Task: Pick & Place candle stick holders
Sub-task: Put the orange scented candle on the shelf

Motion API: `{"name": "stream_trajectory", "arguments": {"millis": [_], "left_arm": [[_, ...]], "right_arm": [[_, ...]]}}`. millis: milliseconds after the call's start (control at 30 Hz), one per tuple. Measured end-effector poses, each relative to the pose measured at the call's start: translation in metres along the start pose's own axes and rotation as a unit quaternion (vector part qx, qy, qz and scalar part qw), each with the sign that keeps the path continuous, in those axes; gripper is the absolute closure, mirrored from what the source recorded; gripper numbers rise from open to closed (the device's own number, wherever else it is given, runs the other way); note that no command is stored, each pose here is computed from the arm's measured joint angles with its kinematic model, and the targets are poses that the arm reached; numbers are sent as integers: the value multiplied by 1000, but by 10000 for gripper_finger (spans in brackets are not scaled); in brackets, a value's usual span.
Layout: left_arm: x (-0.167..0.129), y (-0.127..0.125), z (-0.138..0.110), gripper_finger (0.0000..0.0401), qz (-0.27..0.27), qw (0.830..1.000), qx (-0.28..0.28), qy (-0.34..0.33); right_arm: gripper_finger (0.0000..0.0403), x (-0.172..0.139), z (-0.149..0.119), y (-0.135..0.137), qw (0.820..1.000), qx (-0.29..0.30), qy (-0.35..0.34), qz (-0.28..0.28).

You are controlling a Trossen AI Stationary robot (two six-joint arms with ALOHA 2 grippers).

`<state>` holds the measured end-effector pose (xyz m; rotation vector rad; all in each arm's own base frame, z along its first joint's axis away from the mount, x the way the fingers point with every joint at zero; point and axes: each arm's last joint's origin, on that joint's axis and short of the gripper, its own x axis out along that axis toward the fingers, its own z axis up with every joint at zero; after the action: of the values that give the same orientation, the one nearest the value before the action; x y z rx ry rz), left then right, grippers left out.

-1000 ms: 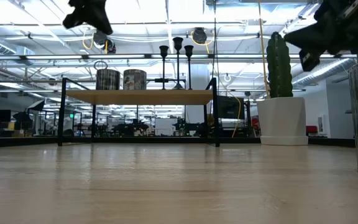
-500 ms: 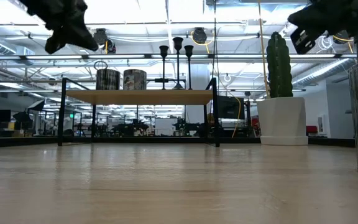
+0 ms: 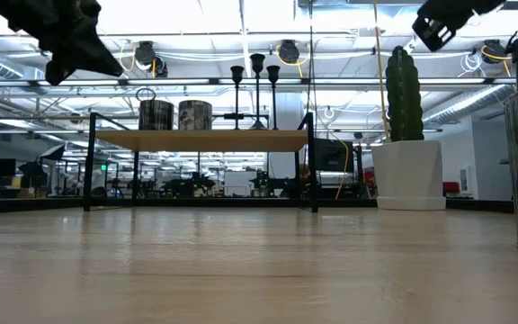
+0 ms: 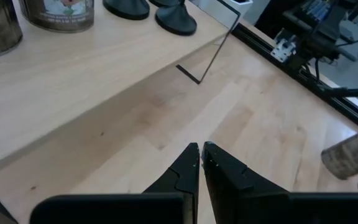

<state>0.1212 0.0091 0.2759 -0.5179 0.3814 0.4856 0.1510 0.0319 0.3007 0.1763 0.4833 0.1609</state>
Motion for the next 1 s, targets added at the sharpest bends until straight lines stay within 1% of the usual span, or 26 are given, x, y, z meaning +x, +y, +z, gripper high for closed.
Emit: {"name": "stream_trajectory", "arguments": {"millis": [133,367,500,700,833,900,1000], "left_arm": [[-5,2,-8,375,-13,1000,7,-4],[-11,9,-21,375,-24,999,18,-12],[-17,12,-27,375,-31,999,28,-4],[-26,17,-31,375,-41,998,39,1],[-29,19,-34,375,-42,998,49,2],[-31,20,-34,375,-43,998,55,0],[-32,20,-36,375,-44,997,65,6]], "right_arm": [[403,13,4,13,1000,6,28,1],[403,45,0,38,996,23,90,1],[403,58,1,54,989,33,142,-2],[403,71,11,82,973,55,222,-11],[403,81,17,98,962,91,256,-30],[403,86,16,104,954,110,276,-41],[403,93,12,111,936,139,320,-49]]}}
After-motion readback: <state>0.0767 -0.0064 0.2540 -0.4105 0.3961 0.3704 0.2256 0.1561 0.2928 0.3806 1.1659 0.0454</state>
